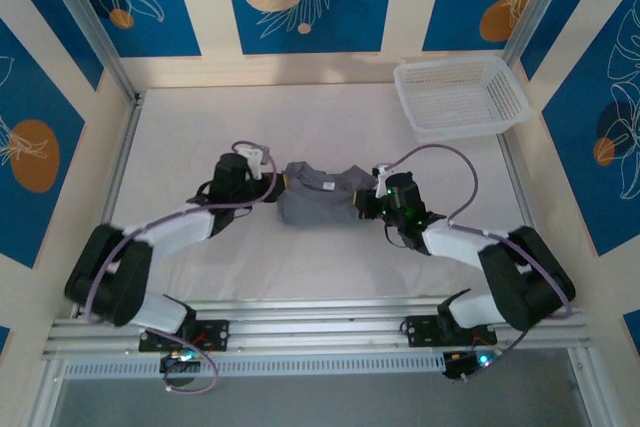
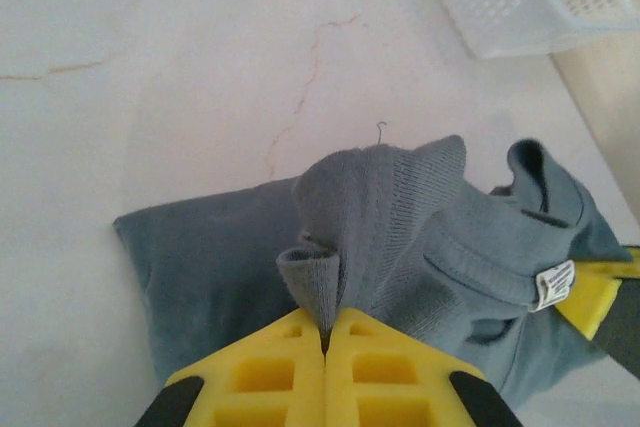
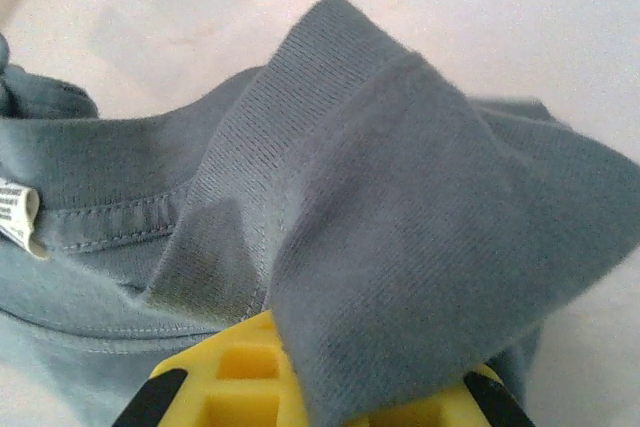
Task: Fold the inside-out t-shirt
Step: Fold the T-shirt at the center of the table, then smooth out the T-shirt at the center of the table.
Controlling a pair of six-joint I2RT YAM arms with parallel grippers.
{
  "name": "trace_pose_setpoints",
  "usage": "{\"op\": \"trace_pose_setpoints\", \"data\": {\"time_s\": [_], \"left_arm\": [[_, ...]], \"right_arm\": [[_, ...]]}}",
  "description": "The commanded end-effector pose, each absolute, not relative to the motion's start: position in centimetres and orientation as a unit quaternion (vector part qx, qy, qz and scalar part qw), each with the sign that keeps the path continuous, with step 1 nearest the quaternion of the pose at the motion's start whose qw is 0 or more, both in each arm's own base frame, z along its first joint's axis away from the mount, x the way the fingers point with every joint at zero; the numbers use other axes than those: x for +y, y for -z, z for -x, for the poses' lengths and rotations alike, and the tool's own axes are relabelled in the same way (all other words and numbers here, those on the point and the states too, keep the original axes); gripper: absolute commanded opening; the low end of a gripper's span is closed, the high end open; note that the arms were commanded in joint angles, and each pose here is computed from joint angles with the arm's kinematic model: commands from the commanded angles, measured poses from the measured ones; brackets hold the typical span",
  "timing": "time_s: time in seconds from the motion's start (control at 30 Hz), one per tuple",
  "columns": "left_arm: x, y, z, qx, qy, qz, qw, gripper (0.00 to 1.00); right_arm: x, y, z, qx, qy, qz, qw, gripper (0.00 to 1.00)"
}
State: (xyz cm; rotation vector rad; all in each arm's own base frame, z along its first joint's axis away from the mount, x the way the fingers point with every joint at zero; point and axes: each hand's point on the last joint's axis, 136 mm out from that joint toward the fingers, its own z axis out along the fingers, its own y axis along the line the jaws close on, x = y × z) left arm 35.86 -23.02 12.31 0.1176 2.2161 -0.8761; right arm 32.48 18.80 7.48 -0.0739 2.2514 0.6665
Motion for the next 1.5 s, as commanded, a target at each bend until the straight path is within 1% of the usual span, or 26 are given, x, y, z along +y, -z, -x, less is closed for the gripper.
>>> {"op": "trace_pose_setpoints", "data": {"time_s": [0.0,0.07,0.17,0.2,0.23,0.27,0.3,0.4,0.43,0.47,0.5,0.57,0.63,0.7,0.77,0.83,0.9,0.97,1.03,1.07,1.13,1.2,1.27,1.37,1.47], "left_arm": [[-24.5,-12.5,-38.6,0.848,0.347,-0.059,0.395,0.00],[-24.6,-10.5,-40.1,0.855,0.334,-0.043,0.395,0.00],[-24.7,-7.2,-41.8,0.868,0.313,-0.017,0.385,0.00],[-24.7,-6.6,-42.3,0.869,0.308,-0.014,0.387,0.00],[-24.5,-6.1,-42.7,0.871,0.298,-0.009,0.389,0.00],[-24.3,-6.1,-43.0,0.872,0.290,-0.008,0.395,0.03],[-24.2,-6.5,-43.2,0.872,0.283,-0.012,0.399,0.10],[-24.2,-9.0,-43.3,0.874,0.268,-0.040,0.403,0.42],[-24.0,-10.1,-43.0,0.875,0.260,-0.050,0.405,0.51],[-23.6,-11.2,-42.7,0.875,0.251,-0.054,0.410,0.54],[-23.1,-12.5,-42.3,0.871,0.244,-0.059,0.422,0.59],[-22.6,-14.9,-41.0,0.858,0.251,-0.062,0.444,0.62],[-23.4,-16.4,-39.2,0.848,0.281,-0.072,0.444,0.61],[-25.6,-16.1,-37.4,0.850,0.296,-0.099,0.424,0.55],[-28.0,-14.9,-36.2,0.858,0.295,-0.126,0.401,0.50],[-29.1,-12.9,-36.1,0.868,0.287,-0.118,0.389,0.46],[-28.9,-10.5,-36.9,0.880,0.277,-0.088,0.375,0.45],[-28.2,-7.4,-37.4,0.901,0.251,-0.065,0.348,0.45],[-27.6,-4.4,-37.6,0.914,0.251,-0.043,0.316,0.45],[-27.5,-3.6,-37.5,0.915,0.259,-0.035,0.308,0.45],[-26.8,-2.8,-37.5,0.914,0.272,-0.019,0.300,0.47],[-26.0,-3.5,-37.6,0.912,0.272,-0.016,0.306,0.49],[-25.5,-5.5,-37.7,0.905,0.279,-0.023,0.321,0.54],[-25.1,-10.2,-36.9,0.885,0.297,-0.050,0.354,0.62],[-25.2,-14.5,-35.0,0.863,0.327,-0.082,0.377,0.73]], "right_arm": [[17.7,-5.8,-34.0,0.895,-0.251,0.002,0.369,0.00],[16.9,-4.0,-34.9,0.906,-0.229,-0.011,0.356,0.01],[17.2,-2.5,-36.0,0.915,-0.233,-0.006,0.328,0.09],[17.1,-2.4,-36.3,0.919,-0.230,-0.011,0.320,0.15],[17.0,-2.6,-36.7,0.919,-0.230,-0.018,0.319,0.22],[16.9,-3.1,-36.9,0.918,-0.231,-0.025,0.322,0.28],[16.7,-3.9,-37.1,0.915,-0.232,-0.034,0.328,0.34],[15.6,-6.9,-36.7,0.913,-0.228,-0.069,0.332,0.54],[15.1,-8.0,-36.3,0.913,-0.225,-0.084,0.329,0.57],[14.7,-9.0,-36.0,0.912,-0.225,-0.095,0.331,0.60],[14.4,-10.1,-35.6,0.908,-0.230,-0.099,0.336,0.63],[14.4,-11.8,-34.9,0.898,-0.247,-0.096,0.351,0.66],[15.3,-12.7,-34.1,0.893,-0.265,-0.081,0.355,0.66],[17.3,-13.2,-33.6,0.891,-0.281,-0.049,0.355,0.62],[18.6,-12.6,-34.2,0.894,-0.276,-0.028,0.352,0.60],[18.4,-10.9,-35.7,0.905,-0.246,-0.045,0.345,0.58],[17.9,-8.8,-37.4,0.915,-0.215,-0.047,0.339,0.58],[17.8,-6.1,-38.6,0.929,-0.194,-0.038,0.313,0.58],[18.6,-4.1,-38.6,0.941,-0.204,-0.028,0.269,0.57],[18.9,-3.9,-38.4,0.941,-0.217,-0.026,0.260,0.57],[19.5,-5.1,-37.6,0.930,-0.249,-0.020,0.271,0.57],[19.1,-6.8,-36.8,0.917,-0.267,-0.036,0.296,0.58],[18.5,-8.2,-35.7,0.908,-0.276,-0.056,0.311,0.60],[17.7,-8.5,-34.4,0.902,-0.280,-0.082,0.318,0.63],[18.3,-7.5,-33.7,0.909,-0.285,-0.082,0.294,0.62]]}}
